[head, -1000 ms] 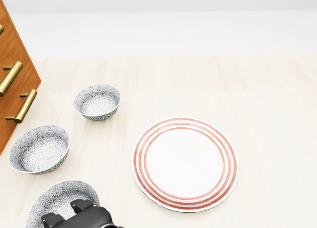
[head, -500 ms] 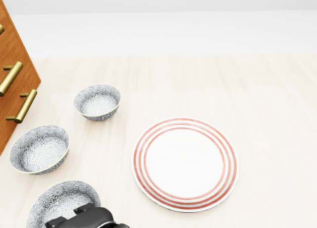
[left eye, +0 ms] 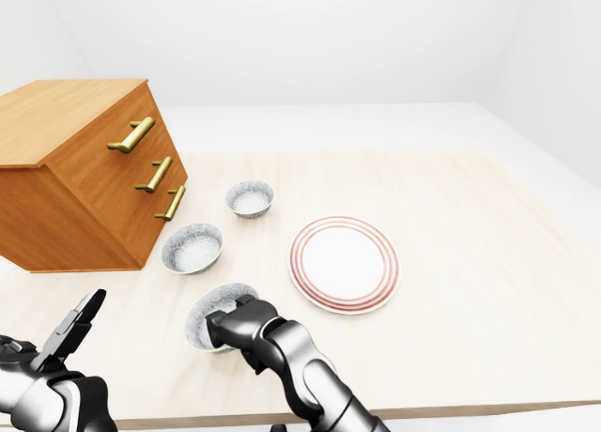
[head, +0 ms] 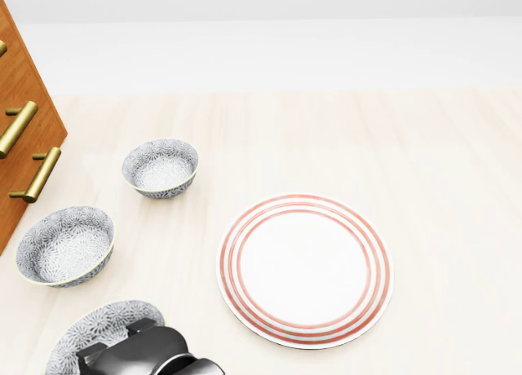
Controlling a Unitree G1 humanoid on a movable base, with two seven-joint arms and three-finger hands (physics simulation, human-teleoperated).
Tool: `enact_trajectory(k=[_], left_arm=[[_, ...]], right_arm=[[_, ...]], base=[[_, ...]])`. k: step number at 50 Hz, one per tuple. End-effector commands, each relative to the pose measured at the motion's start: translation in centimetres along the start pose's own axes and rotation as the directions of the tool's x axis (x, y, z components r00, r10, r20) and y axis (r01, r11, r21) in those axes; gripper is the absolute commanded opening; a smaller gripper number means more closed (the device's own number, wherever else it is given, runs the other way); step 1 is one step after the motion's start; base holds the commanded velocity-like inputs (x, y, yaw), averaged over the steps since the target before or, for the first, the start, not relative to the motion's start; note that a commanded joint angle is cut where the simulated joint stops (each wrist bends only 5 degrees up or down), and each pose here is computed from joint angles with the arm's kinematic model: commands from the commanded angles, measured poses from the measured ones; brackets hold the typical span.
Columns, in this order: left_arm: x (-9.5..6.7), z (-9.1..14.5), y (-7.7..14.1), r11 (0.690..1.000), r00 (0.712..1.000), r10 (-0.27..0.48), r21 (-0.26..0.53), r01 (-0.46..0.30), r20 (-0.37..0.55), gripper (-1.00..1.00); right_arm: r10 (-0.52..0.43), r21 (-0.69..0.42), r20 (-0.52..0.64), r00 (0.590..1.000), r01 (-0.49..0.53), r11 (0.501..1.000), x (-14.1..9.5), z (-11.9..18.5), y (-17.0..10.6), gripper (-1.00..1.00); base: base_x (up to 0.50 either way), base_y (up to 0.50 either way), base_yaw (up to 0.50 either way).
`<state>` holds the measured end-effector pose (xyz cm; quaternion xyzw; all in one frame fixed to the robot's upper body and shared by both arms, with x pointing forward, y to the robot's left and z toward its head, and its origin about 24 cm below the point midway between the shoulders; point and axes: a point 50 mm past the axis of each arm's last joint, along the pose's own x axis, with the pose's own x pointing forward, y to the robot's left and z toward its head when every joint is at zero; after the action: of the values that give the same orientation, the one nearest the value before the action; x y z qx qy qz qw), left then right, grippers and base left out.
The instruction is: Put the bowl at the front on the plate.
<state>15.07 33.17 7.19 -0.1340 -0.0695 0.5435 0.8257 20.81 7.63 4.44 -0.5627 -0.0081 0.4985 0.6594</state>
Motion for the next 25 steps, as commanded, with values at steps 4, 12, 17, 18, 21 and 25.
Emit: enact_trajectory(k=[4, 12, 17, 18, 21, 25], left_arm=[[0.0, 0.0, 0.0, 1.000, 1.000, 0.002, 0.002, -0.002, 0.002, 1.00], [0.0, 0.0, 0.0, 1.000, 1.000, 0.000, 0.005, 0.000, 0.004, 1.00], [0.0, -0.1, 0.0, 1.000, 1.000, 0.001, 0.003, -0.001, 0.003, 1.00], [0.0, 0.0, 0.0, 1.000, 1.000, -0.001, 0.001, 0.001, 0.004, 1.00], [0.0, 0.1, 0.0, 1.000, 1.000, -0.001, 0.001, 0.001, 0.003, 1.00], [0.0, 0.1, 0.1, 1.000, 1.000, 0.001, -0.001, -0.001, 0.003, 1.00]], right_arm=[[-0.101, -0.117, -0.083, 0.991, 0.091, 0.989, -1.3, -0.4, -1.5, -1.00], [-0.222, -0.194, -0.098, 0.970, 0.201, 0.960, -2.7, 0.1, -3.7, -1.00], [-0.303, -0.228, -0.095, 0.948, 0.275, 0.934, -4.0, 0.4, -5.0, -1.00], [-0.316, -0.231, -0.100, 0.943, 0.287, 0.930, -4.2, 0.3, -5.2, -1.00], [-0.348, -0.231, -0.103, 0.932, 0.318, 0.919, -4.9, 0.2, -5.6, -1.00], [-0.374, -0.233, -0.124, 0.919, 0.339, 0.911, -5.5, -0.2, -5.7, -1.00]], base=[[0.00, 0.00, 0.00], [0.00, 0.00, 0.00], [0.00, 0.00, 0.00], [0.00, 0.00, 0.00], [0.00, 0.00, 0.00], [0.00, 0.00, 0.00]])
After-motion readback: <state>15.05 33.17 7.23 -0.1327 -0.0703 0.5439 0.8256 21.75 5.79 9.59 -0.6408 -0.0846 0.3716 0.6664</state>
